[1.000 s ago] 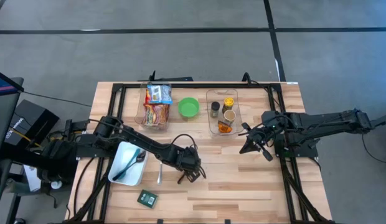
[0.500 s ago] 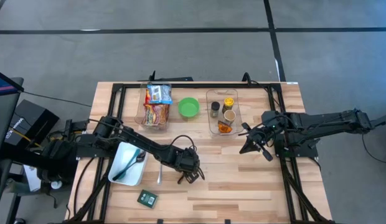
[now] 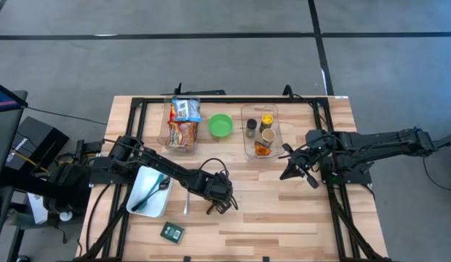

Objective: Pick & Place Food Item

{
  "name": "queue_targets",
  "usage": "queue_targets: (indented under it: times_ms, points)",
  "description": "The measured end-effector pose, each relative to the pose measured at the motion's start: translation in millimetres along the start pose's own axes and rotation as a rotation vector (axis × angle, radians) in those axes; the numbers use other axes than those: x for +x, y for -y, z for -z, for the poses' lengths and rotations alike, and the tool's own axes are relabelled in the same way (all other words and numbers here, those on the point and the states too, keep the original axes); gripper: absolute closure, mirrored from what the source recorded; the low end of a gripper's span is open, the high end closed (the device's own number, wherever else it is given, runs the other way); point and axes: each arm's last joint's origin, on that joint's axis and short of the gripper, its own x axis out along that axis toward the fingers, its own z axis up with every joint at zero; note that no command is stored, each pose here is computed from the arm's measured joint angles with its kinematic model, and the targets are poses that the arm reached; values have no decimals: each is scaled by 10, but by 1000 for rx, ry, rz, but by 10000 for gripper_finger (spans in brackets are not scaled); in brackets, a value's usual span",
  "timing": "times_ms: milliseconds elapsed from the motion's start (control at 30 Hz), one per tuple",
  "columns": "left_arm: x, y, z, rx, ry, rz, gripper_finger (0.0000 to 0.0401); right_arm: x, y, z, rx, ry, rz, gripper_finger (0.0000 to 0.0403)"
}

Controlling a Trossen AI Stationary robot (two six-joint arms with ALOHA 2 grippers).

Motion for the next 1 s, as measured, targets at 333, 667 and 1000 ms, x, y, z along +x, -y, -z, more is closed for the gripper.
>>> queue_targets:
  times_ms: [333, 667, 1000]
  points:
    - [-4, -48, 21, 10, 4, -67, 327, 0, 0, 0, 0, 0, 0, 403]
    - [-6, -69, 24, 53, 26, -107, 354, 34, 17, 12, 9, -16, 0, 403]
    - [-3, -82, 22, 148, 45, -137, 367, 143, 73, 41, 31, -60, -2, 403]
